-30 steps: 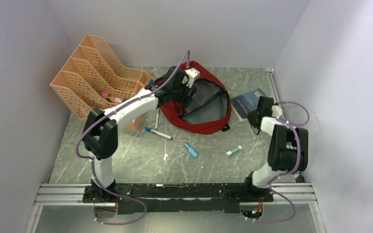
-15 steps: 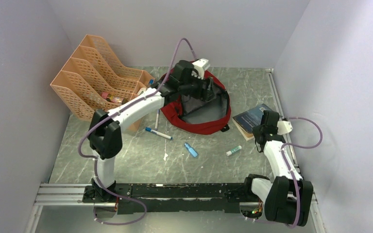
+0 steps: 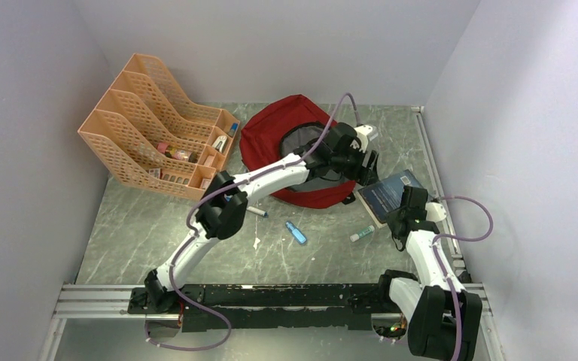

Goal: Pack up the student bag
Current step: Move the book to the center of the board.

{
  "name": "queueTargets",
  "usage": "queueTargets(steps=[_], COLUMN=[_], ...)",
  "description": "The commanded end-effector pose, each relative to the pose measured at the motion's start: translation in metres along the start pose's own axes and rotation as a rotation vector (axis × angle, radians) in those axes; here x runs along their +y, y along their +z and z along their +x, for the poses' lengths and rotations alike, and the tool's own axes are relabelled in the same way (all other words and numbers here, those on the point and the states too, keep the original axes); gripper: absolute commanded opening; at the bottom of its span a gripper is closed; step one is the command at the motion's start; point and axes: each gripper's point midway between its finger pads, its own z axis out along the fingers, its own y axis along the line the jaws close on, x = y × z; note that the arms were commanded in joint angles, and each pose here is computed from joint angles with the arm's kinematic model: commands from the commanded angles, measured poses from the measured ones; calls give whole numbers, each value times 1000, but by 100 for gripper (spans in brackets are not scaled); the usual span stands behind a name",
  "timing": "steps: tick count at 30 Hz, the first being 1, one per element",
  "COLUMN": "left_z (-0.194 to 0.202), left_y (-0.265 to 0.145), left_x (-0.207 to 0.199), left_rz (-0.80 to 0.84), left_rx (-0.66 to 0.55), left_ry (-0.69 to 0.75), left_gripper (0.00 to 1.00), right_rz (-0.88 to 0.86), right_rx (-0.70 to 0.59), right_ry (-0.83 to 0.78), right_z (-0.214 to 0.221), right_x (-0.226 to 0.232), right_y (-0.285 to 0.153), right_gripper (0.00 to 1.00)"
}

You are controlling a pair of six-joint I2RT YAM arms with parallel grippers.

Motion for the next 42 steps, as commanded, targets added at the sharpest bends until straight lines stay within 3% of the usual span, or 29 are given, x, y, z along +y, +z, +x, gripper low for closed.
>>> queueTargets(steps=[1, 6, 10, 21, 29, 35, 39, 42], left_z=[-13, -10, -9, 18, 54, 82, 91, 95], left_y=[14, 37, 55, 84, 83, 82, 81, 78], left_x=[-4, 2, 6, 25, 44, 46, 45, 44], left_rz=[38, 58, 88, 95, 23, 34, 38, 42], left_rx=[-34, -52, -88, -86, 29, 123, 155, 176], left_ry=[14, 15, -14, -108, -153, -191, -200, -201], left_gripper=[79, 81, 84, 84, 80, 78, 78, 79], right_rz=[27, 53, 55, 60, 82, 74, 97, 91], right_rx=[18, 13, 16, 32, 76, 102, 116, 113], right_ry=[-40, -57, -66, -56, -24, -15, -6, 1], right_z=[3, -1, -2, 0, 14, 22, 27, 25], right_x=[-9, -10, -8, -7, -22, -27, -37, -36], right_y=[-3, -4, -3, 17, 28, 32, 32, 29], right_gripper=[46, 65, 73, 70, 57, 28, 2, 0])
